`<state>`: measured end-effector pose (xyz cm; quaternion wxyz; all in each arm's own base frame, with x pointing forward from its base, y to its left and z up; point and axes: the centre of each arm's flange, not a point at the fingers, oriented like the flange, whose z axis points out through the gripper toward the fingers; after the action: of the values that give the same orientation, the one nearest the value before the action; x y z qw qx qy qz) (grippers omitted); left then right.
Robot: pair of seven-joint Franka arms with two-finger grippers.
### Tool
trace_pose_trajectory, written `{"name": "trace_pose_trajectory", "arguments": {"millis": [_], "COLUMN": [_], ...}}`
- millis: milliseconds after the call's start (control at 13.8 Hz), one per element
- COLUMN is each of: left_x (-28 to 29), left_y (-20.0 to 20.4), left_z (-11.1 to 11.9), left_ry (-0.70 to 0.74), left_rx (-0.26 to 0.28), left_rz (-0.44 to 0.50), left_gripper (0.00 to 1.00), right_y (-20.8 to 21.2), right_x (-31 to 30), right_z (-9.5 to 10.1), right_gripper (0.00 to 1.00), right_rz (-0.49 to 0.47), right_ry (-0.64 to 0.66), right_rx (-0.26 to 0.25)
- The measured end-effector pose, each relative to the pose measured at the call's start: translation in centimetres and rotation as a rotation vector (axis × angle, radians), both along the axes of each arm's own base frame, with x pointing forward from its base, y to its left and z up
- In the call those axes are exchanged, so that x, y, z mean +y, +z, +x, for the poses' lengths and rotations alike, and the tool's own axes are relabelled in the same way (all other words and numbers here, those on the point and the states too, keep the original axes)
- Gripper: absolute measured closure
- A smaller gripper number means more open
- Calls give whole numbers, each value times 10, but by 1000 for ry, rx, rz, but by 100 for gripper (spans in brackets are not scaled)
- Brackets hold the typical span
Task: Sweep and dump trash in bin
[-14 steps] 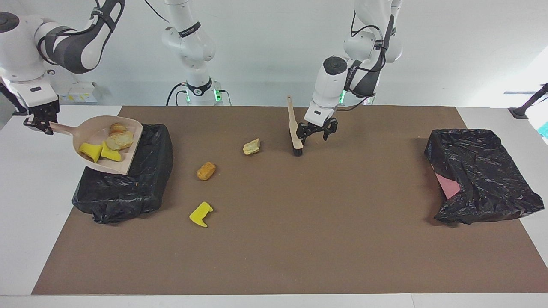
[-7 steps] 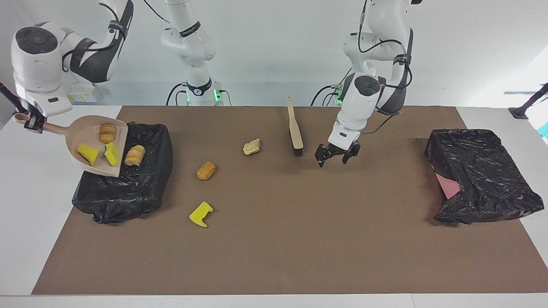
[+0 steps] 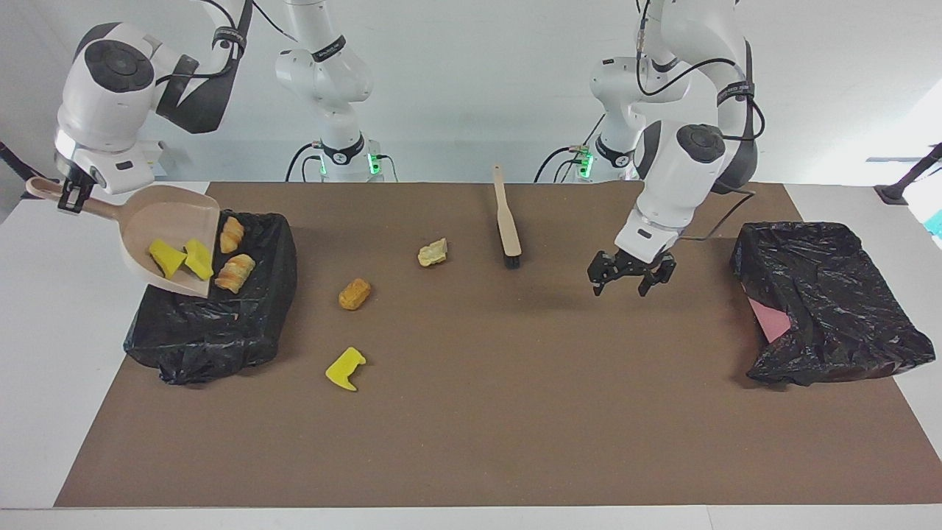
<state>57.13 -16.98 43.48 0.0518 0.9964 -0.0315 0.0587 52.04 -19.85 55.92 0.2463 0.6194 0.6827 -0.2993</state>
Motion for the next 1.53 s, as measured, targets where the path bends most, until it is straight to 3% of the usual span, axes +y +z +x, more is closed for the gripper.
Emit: {"name": "trace_pose_trajectory", "arguments": {"millis": [364,945,1236,1527], "left_x": [39,102,119,139], "left_y": [38,118,150,155], "left_z": [13,18,13,9], "left_ry": [-87,-15,-4,6], "left_rx": [53,135,148,158], "left_rz": [26,33,91,101], "left_gripper": [0,0,0,0], "right_y": [12,28,36,53], "right_x": [11,61,60,67], "right_z": [1,6,4,6], "right_gripper": [68,68,68,68], "right_rz": [-108,-311,-348,-354], "right_ry": [8,53,52,57], "right_rx": [-6,52,51,16]}}
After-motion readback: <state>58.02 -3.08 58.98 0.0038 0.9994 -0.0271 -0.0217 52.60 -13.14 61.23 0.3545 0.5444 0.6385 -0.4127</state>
